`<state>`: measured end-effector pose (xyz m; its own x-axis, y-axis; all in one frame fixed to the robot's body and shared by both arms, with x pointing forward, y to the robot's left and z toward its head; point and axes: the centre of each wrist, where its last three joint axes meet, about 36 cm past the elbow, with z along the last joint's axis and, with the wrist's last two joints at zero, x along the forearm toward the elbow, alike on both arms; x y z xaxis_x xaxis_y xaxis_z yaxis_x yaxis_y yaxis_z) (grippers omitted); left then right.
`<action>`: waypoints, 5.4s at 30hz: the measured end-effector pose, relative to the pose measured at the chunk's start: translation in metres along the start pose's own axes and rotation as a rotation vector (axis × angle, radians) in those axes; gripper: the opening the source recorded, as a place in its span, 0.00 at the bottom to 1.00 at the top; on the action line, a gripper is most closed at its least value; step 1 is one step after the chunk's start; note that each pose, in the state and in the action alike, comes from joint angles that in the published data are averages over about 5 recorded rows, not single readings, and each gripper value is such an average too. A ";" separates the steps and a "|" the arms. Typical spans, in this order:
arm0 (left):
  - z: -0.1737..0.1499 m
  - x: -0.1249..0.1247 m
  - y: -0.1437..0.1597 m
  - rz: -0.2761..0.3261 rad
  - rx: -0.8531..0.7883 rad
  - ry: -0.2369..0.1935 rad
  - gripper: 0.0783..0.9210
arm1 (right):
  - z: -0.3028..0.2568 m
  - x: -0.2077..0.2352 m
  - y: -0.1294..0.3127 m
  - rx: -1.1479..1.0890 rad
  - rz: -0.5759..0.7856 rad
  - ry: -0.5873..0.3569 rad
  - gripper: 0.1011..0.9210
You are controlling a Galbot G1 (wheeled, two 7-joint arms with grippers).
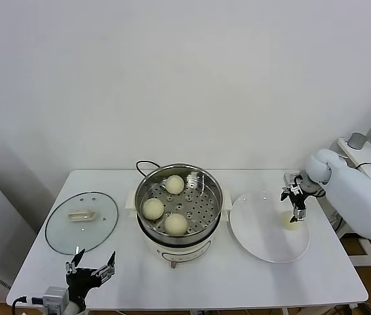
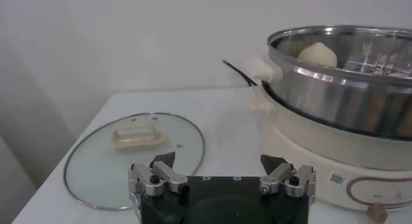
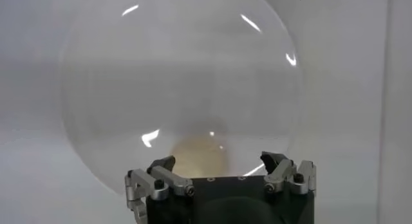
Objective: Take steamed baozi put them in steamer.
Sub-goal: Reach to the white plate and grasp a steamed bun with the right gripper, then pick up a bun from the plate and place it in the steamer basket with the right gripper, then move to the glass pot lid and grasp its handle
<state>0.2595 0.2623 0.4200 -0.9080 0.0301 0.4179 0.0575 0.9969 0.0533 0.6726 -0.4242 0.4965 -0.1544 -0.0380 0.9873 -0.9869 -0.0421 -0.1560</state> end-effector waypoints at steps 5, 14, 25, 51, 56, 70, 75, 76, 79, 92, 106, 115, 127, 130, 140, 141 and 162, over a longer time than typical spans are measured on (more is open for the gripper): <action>0.001 0.000 0.000 -0.001 0.001 0.002 0.88 | 0.004 -0.007 0.005 -0.008 -0.005 0.015 0.88; 0.002 -0.003 0.000 0.002 0.003 0.002 0.88 | 0.008 -0.019 0.011 -0.024 -0.011 0.025 0.88; 0.003 -0.004 0.000 0.002 0.005 0.006 0.88 | 0.007 -0.035 0.015 -0.030 -0.007 0.035 0.88; 0.004 -0.009 0.000 0.004 0.009 0.003 0.88 | 0.010 -0.022 0.013 -0.063 0.012 0.019 0.42; 0.003 -0.013 0.000 -0.001 0.005 -0.007 0.88 | 0.005 0.010 0.006 -0.072 0.040 0.000 0.38; -0.004 -0.017 0.001 -0.049 -0.034 -0.034 0.88 | -0.101 0.146 -0.022 -0.031 0.099 -0.115 0.38; -0.007 -0.017 0.004 -0.062 -0.039 -0.048 0.88 | -0.158 0.178 -0.031 -0.014 0.086 -0.158 0.37; -0.008 -0.016 0.004 -0.064 -0.040 -0.050 0.88 | -0.168 0.182 -0.032 -0.010 0.081 -0.163 0.37; -0.009 -0.015 0.005 -0.067 -0.041 -0.055 0.88 | -0.200 0.190 -0.036 0.002 0.062 -0.172 0.37; -0.012 -0.019 0.002 -0.062 -0.038 -0.067 0.88 | -0.309 0.169 -0.040 0.051 -0.006 -0.155 0.37; -0.012 -0.021 0.004 -0.062 -0.029 -0.068 0.88 | -0.346 0.119 -0.029 0.064 -0.027 -0.097 0.38; -0.012 -0.019 0.004 -0.064 -0.029 -0.069 0.88 | -0.352 0.102 -0.026 0.072 -0.012 -0.064 0.41; -0.014 -0.017 0.004 -0.065 -0.030 -0.074 0.88 | -0.348 0.100 -0.026 0.068 0.011 -0.057 0.75; -0.014 -0.016 0.003 -0.064 -0.031 -0.074 0.88 | -0.345 0.104 -0.026 0.065 0.016 -0.062 0.84; -0.018 -0.009 0.003 -0.062 -0.032 -0.083 0.88 | -0.317 0.141 -0.028 0.023 0.057 -0.154 0.88; -0.018 -0.008 0.003 -0.062 -0.030 -0.087 0.88 | -0.311 0.147 -0.027 0.015 0.065 -0.177 0.88; -0.048 -0.002 0.005 -0.036 0.049 -0.214 0.88 | -0.133 0.158 0.031 -0.401 0.569 -1.058 0.88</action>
<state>0.2813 0.2641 0.4630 -0.9767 0.0040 0.2144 0.0081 0.9998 0.0180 0.6116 -0.2990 0.6520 -0.6303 -0.7358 0.2476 -0.7670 0.5405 -0.3459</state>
